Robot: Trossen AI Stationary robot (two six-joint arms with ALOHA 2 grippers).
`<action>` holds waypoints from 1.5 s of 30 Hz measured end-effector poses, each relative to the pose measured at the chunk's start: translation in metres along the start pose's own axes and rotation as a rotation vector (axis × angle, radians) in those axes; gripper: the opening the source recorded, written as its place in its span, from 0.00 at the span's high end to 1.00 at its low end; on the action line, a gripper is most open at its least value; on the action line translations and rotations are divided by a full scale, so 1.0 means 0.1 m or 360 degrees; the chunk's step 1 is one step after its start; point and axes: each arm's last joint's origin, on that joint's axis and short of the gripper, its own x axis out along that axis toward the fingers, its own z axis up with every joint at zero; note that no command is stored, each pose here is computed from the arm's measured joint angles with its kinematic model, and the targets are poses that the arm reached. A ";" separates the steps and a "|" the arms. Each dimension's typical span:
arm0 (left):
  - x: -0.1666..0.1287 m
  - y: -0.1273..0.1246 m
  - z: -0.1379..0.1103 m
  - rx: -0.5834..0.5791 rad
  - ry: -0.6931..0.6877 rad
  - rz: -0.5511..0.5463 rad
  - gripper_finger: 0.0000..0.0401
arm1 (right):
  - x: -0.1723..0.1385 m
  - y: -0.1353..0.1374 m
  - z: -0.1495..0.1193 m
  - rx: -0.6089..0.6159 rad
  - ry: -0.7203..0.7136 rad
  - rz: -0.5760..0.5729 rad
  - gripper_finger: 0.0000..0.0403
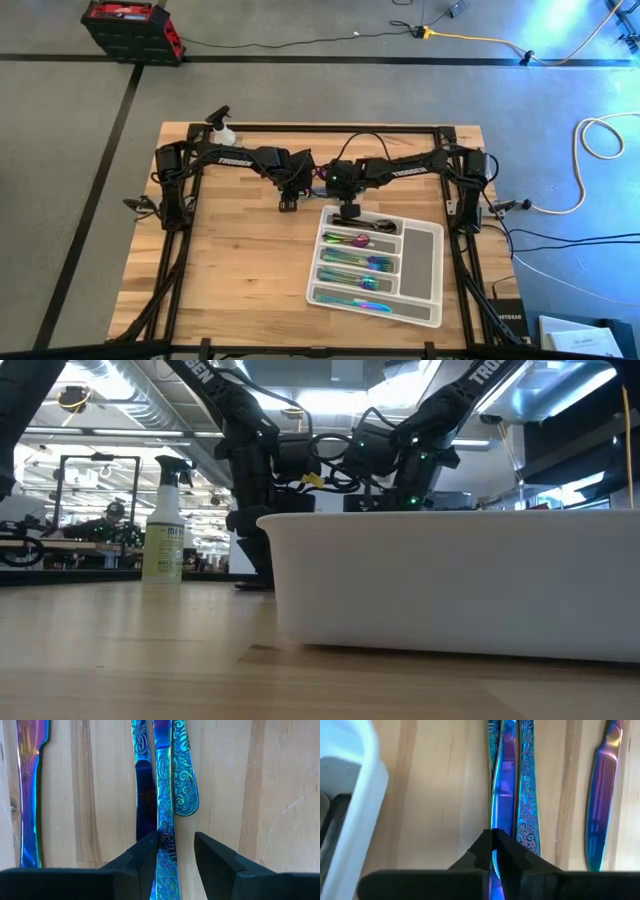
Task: Sort silverware
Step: Put the purple knife into the white silverware tray
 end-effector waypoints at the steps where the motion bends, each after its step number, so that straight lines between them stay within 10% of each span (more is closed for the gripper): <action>1: 0.00 0.00 0.00 0.0000 0.0001 0.0000 0.71 | 0.00 0.00 0.00 0.0024 0.0000 0.0001 1.00; 45: -0.07 -0.03 0.06 0.0042 -0.0084 -0.0187 0.71 | -0.10 -0.14 0.02 0.0013 -0.0115 -0.0024 1.00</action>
